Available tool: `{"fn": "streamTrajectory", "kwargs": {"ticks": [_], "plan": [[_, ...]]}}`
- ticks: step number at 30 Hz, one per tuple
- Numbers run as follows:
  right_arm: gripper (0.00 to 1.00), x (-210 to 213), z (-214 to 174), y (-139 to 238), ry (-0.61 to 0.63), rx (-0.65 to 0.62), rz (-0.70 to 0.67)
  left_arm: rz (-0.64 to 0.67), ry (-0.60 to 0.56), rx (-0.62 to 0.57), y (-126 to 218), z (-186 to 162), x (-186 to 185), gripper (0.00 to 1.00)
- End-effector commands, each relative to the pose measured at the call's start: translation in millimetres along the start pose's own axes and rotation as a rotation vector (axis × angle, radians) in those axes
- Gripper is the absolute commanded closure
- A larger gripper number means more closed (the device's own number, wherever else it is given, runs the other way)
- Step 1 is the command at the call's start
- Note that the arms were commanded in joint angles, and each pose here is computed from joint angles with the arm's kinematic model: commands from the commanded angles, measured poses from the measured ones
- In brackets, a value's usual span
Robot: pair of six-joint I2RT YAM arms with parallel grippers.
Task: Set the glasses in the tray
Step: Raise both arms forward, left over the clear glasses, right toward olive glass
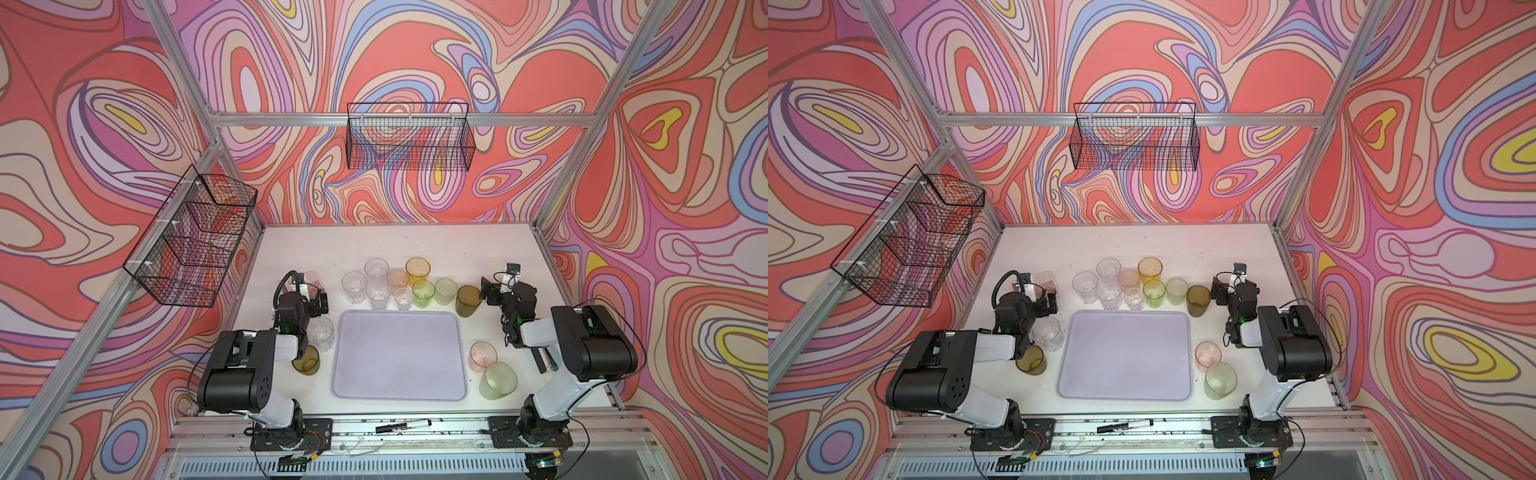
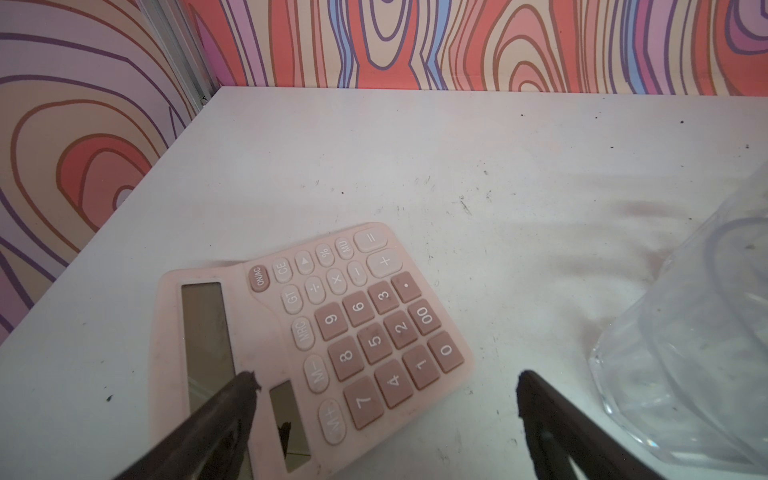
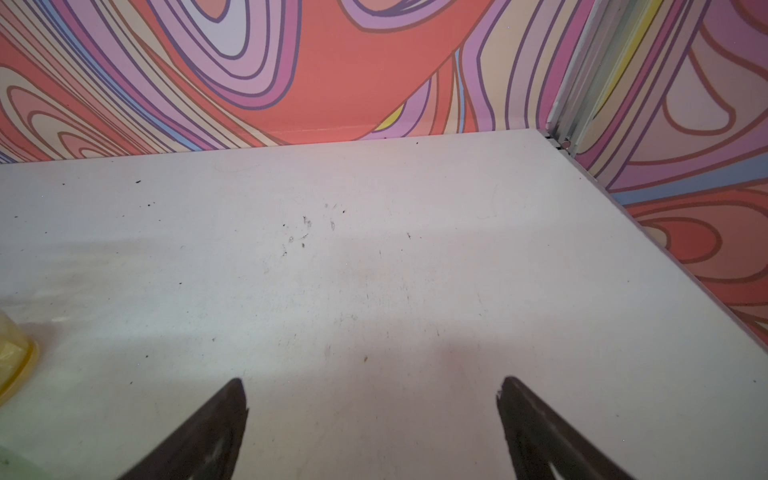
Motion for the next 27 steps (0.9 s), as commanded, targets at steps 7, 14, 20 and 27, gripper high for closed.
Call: {"fn": "streamTrajectory", "kwargs": {"ticks": [7, 14, 20, 27], "plan": [[0.01, 0, 15, 3, 0.011, -0.022, 0.000, 0.047, -0.028, -0.038, 5, 16, -2, 0.00], [0.01, -6, 44, 13, -0.003, -0.019, -0.050, 0.182, -0.050, -0.058, 19, 39, 2, 0.00], [0.02, -11, 74, 17, -0.022, 0.057, -0.108, 0.237, 0.031, -0.076, 38, 63, 1, 0.00], [0.01, -11, 91, 23, -0.126, 0.196, -0.141, 0.208, 0.119, -0.051, 52, 93, -15, 0.00]]}}
Point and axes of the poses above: each gripper's point midway between its finger pads, its own y axis back along the fingers, its own x axis along the line the jaws close on, z = x × y, the point moved 4 cm from there along y, back along the fingers, and after that the axes turned 1 degree about y, right-handed, at the moved point
